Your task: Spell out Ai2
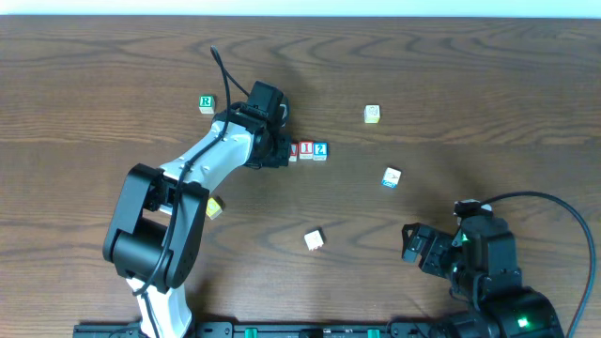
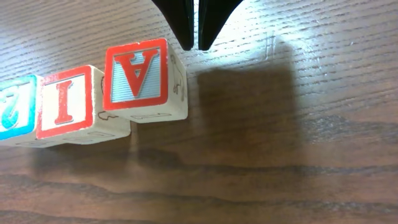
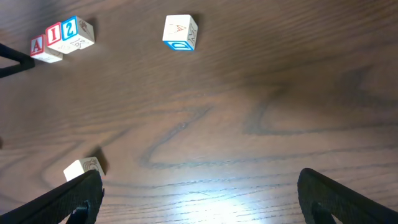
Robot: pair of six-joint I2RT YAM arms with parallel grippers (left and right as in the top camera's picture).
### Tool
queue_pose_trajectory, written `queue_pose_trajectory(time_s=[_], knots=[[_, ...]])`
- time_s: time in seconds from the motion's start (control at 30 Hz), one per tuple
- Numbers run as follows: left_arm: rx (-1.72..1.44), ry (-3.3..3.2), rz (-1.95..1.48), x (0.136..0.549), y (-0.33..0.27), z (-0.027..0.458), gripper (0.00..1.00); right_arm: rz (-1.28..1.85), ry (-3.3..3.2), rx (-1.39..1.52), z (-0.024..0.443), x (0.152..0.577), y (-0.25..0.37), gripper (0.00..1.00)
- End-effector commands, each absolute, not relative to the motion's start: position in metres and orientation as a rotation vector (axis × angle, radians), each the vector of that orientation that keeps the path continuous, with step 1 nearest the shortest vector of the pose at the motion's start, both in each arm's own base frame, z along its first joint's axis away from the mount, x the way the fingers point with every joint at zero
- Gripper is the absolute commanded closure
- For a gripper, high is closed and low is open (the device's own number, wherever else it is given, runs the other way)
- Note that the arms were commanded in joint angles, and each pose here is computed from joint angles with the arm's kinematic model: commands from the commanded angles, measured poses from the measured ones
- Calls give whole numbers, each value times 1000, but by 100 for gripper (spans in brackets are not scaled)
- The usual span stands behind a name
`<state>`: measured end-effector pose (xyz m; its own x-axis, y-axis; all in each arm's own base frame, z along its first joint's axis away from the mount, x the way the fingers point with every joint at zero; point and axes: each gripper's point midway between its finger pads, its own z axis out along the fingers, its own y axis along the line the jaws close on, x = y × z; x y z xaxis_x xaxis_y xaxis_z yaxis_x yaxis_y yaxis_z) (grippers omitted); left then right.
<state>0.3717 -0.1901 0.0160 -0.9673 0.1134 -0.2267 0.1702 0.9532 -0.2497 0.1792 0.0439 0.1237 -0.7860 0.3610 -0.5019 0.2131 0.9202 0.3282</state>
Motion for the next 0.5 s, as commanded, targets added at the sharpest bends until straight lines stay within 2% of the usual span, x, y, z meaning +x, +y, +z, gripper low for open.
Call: queue_pose_trajectory(time_s=[0.0,0.47], knots=[[213,2925,-454,365,-197,12,94,349,2494,426,124,179,44,1],[268,2954,-447,351,-208,10,94,349,2494,426,124,179,44,1]])
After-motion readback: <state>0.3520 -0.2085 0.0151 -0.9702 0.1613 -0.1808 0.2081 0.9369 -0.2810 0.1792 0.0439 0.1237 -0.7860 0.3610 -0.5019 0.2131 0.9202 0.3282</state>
